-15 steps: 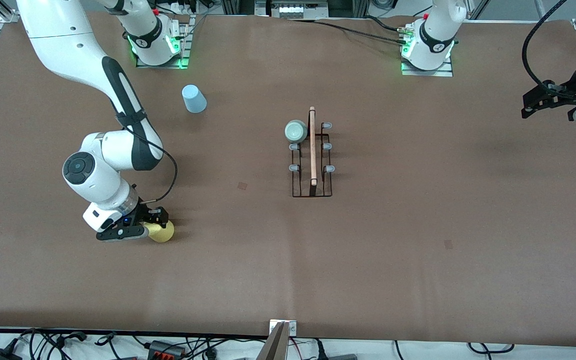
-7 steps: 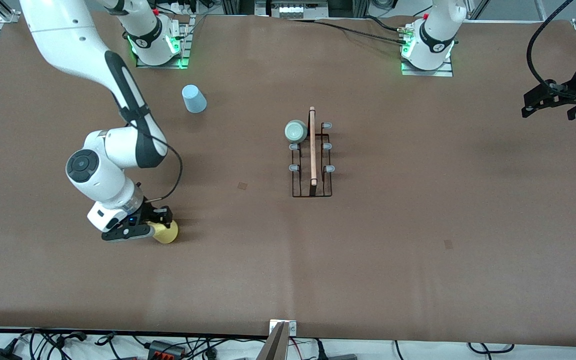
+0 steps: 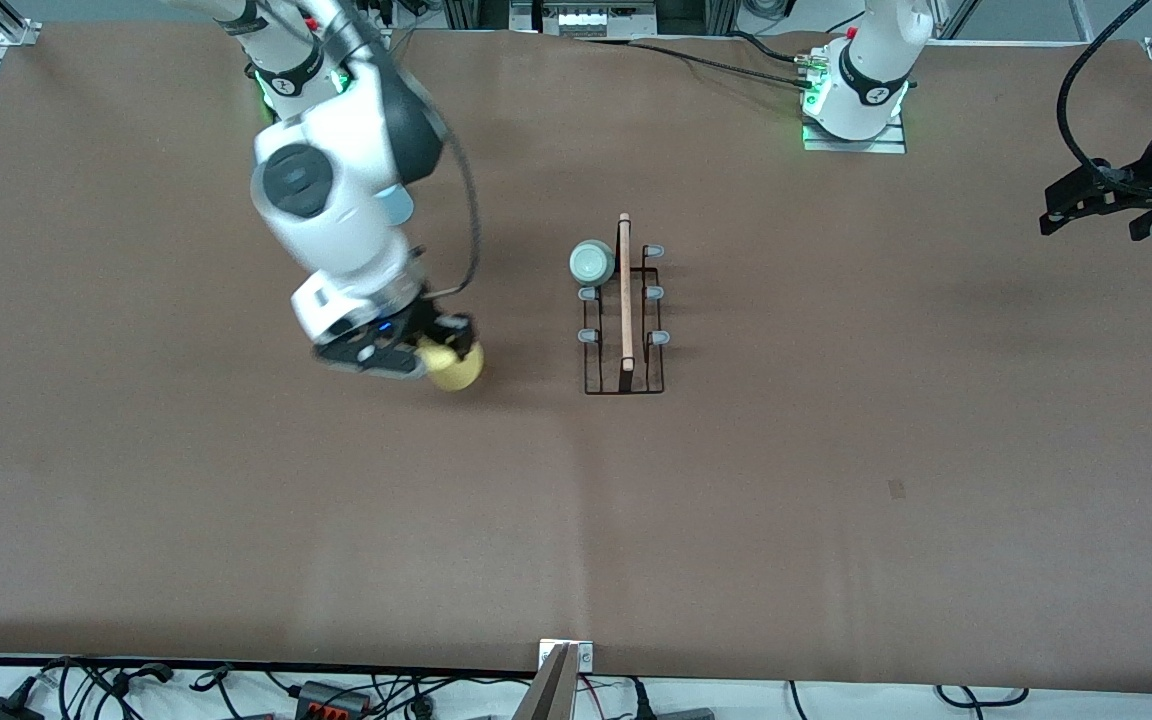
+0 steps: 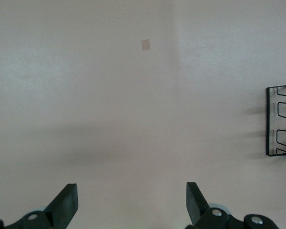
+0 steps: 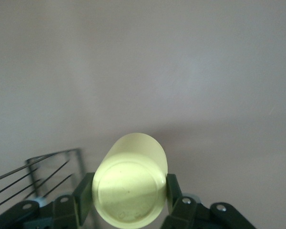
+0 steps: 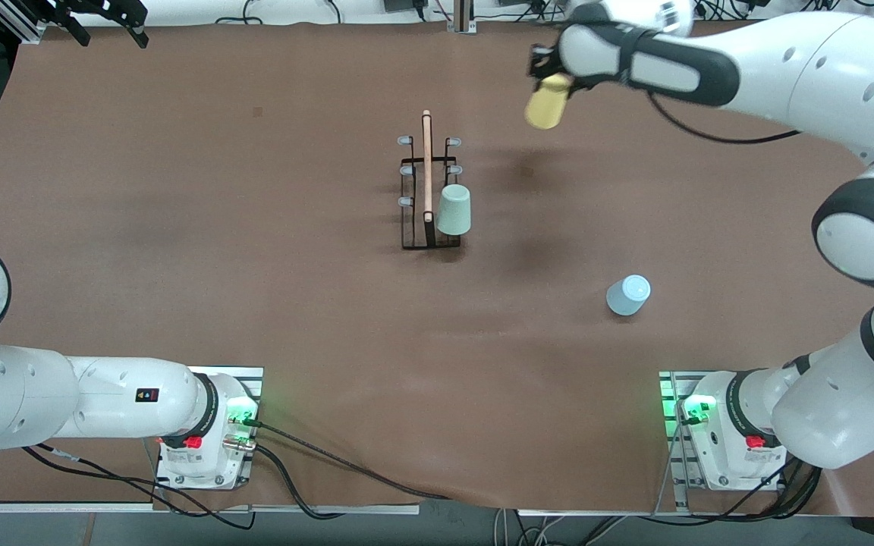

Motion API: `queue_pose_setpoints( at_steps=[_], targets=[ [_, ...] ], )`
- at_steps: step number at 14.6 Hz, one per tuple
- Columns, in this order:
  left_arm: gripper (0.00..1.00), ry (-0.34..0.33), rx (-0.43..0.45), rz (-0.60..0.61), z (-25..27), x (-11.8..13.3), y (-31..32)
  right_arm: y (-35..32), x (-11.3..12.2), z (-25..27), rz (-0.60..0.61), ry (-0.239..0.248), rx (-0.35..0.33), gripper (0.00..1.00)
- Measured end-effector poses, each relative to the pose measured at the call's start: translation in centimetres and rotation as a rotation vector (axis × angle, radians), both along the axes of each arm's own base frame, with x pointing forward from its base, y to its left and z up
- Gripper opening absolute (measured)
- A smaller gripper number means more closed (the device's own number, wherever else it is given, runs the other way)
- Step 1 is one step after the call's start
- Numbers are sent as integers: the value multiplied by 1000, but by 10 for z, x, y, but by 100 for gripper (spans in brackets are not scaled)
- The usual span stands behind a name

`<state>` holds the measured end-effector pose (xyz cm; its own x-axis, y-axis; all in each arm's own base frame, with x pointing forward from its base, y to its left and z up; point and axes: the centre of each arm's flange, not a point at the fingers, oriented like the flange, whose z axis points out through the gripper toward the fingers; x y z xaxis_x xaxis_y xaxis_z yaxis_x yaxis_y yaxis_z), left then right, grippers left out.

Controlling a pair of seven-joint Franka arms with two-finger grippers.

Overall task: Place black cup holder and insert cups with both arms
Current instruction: 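Carry the yellow cup with the right gripper onto a holder peg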

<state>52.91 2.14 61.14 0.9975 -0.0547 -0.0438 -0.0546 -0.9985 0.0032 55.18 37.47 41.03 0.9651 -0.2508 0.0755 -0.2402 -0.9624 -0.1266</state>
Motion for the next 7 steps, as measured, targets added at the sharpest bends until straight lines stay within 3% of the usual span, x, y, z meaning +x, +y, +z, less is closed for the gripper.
queue_pose_setpoints(
  at_steps=[3,7],
  targets=[
    [100,0,0,1,0,0,0,89,-52,13,-153,5,-15,65],
    [100,-1,-21,14,0,0,4,137,-63,10,-246,-12,21,65]
  ],
)
